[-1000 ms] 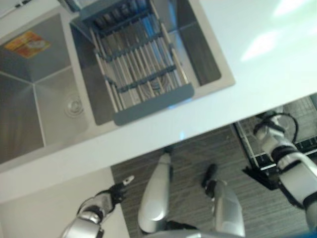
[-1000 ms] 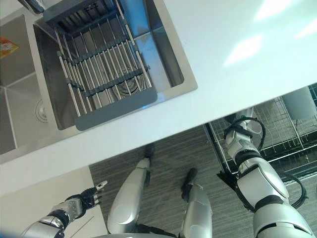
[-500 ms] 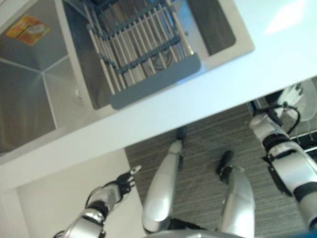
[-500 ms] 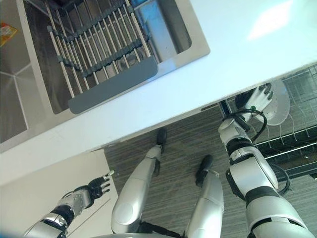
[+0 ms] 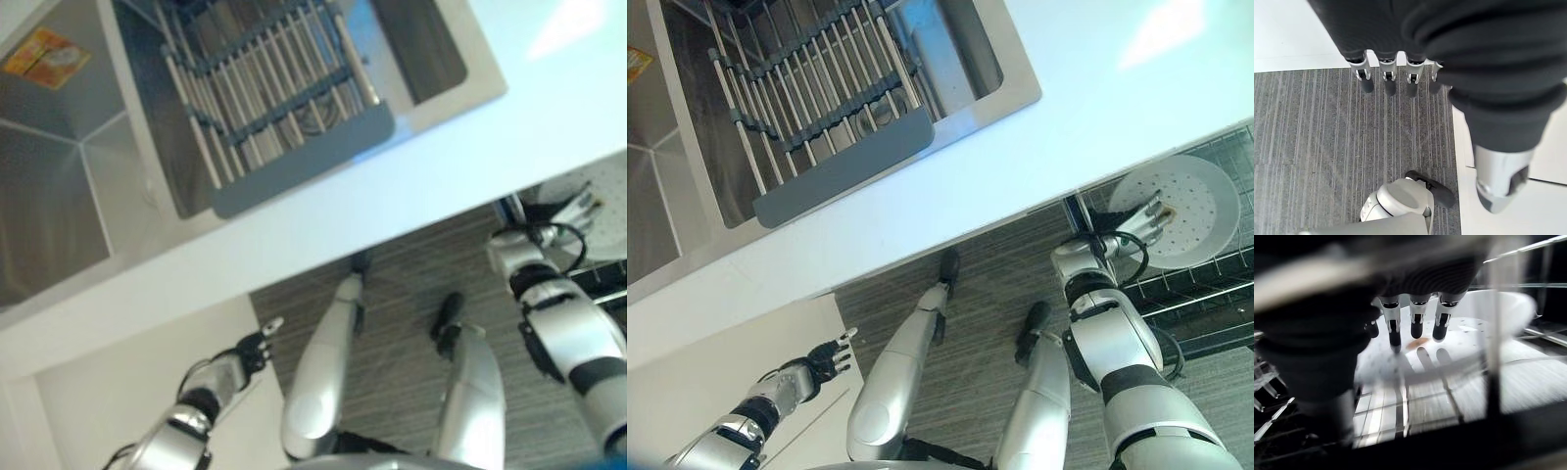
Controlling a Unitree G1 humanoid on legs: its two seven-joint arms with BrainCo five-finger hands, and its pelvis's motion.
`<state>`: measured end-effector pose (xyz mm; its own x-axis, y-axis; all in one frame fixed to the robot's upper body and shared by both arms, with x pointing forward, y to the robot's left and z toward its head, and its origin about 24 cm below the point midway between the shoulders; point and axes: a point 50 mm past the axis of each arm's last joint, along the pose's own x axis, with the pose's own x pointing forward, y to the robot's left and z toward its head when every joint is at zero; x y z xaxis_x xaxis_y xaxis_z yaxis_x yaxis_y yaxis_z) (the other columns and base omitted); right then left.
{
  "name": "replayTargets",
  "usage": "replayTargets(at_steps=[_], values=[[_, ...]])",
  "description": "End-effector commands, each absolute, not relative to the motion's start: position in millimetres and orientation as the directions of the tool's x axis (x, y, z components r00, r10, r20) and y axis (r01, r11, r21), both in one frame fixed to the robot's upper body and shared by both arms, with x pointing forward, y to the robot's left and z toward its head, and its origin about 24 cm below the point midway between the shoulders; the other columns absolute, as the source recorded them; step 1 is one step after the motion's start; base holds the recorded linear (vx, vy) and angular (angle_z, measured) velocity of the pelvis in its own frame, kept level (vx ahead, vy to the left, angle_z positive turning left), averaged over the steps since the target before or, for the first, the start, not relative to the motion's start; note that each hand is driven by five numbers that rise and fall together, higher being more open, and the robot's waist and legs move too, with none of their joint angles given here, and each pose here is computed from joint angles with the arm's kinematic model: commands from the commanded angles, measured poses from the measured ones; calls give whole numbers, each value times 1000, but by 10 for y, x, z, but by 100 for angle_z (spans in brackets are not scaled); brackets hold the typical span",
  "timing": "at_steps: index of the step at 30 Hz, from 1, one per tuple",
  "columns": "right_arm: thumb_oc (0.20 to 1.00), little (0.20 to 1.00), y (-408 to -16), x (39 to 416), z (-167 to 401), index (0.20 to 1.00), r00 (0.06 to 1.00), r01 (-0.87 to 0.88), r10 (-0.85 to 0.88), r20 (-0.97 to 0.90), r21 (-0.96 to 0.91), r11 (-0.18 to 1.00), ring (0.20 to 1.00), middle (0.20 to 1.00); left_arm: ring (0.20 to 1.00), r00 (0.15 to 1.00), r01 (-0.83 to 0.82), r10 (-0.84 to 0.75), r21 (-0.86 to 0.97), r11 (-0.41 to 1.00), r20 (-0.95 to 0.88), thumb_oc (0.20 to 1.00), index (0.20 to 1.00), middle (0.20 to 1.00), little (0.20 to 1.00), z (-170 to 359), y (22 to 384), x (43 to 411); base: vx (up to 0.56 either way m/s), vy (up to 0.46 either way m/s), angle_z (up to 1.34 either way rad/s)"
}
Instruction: Place the dishes in the dishwasher.
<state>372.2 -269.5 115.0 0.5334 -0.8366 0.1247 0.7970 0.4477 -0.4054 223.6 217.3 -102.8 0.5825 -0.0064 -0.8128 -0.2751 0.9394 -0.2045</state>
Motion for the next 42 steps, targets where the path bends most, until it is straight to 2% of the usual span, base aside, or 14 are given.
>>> replayTargets(at_steps=[1,5,6,7,9,14,24,26,32,35,37,39,42], values=[[1000,1000,-2506,3859,1417,1000,797,599,-542,267,-224,769,1000,1000,1000,526,-305,3,-186,934,-851,1000,1000,1000,1000,-1138,2239,2076,-2,82,-3],[1000,1000,-2309,3791,1386,1000,830,491,-437,346,-83,867,1000,1000,1000,508,-352,6,-202,914,-861,1000,1000,1000,1000,-1219,2289,1935,3,115,-2],[1000,1000,-2218,3784,1382,1000,834,475,-401,378,-123,872,1000,1000,1000,506,-354,6,-201,914,-862,1000,1000,1000,1000,-1231,2281,1919,-6,96,-21],[1000,1000,-1858,3790,1507,1000,844,403,-227,485,-298,865,1000,1000,1000,497,-352,10,-191,916,-867,1000,1000,1000,1000,-1256,2301,1863,-7,42,-25],[1000,1000,-1712,3719,1533,1000,830,396,-200,521,-297,869,1000,1000,1000,491,-378,24,-189,906,-871,1000,1000,1000,1000,-1258,2346,1839,6,39,-18],[1000,1000,-1680,3448,1325,1000,807,425,-254,533,-226,876,1000,1000,1000,461,-432,33,-192,881,-887,1000,1000,1000,1000,-1352,2361,1640,39,62,-14],[1000,1000,-2191,2881,982,1000,801,486,-351,486,-184,854,1000,1000,1000,329,-504,113,-73,861,-937,1000,1000,1000,1000,-1532,2512,1024,99,14,-17],[1000,1000,-2367,2772,975,1000,804,505,-365,469,-215,836,1000,1000,1000,238,-498,119,-16,867,-964,1000,1000,1000,1000,-1578,2533,810,199,12,-17],[1000,1000,-2902,2455,1052,1000,786,561,-446,429,-190,806,1000,1000,1000,112,-472,106,41,881,-988,1000,1000,1000,1000,-1615,2564,535,190,-44,-22],[1000,1000,-3264,2192,1023,1000,696,680,-587,414,-117,724,1000,1000,1000,49,-494,121,81,865,-991,1000,1000,1000,1000,-1637,2540,395,147,-107,-16],[1000,1000,-3469,1975,872,1000,603,755,-727,328,58,653,1000,1000,1000,27,-485,144,113,867,-989,1000,1000,1000,1000,-1652,2474,362,89,-168,-10],[1000,1000,-3802,1599,518,1000,408,813,-902,138,394,428,1000,1000,1000,9,-458,174,150,876,-985,1000,1000,1000,1000,-1660,2494,277,100,-220,5],[1000,1000,-4020,1183,51,1000,216,806,-973,-78,577,132,1000,1000,1000,1,-402,189,173,899,-982,1000,1000,1000,1000,-1659,2534,277,130,-139,22]])
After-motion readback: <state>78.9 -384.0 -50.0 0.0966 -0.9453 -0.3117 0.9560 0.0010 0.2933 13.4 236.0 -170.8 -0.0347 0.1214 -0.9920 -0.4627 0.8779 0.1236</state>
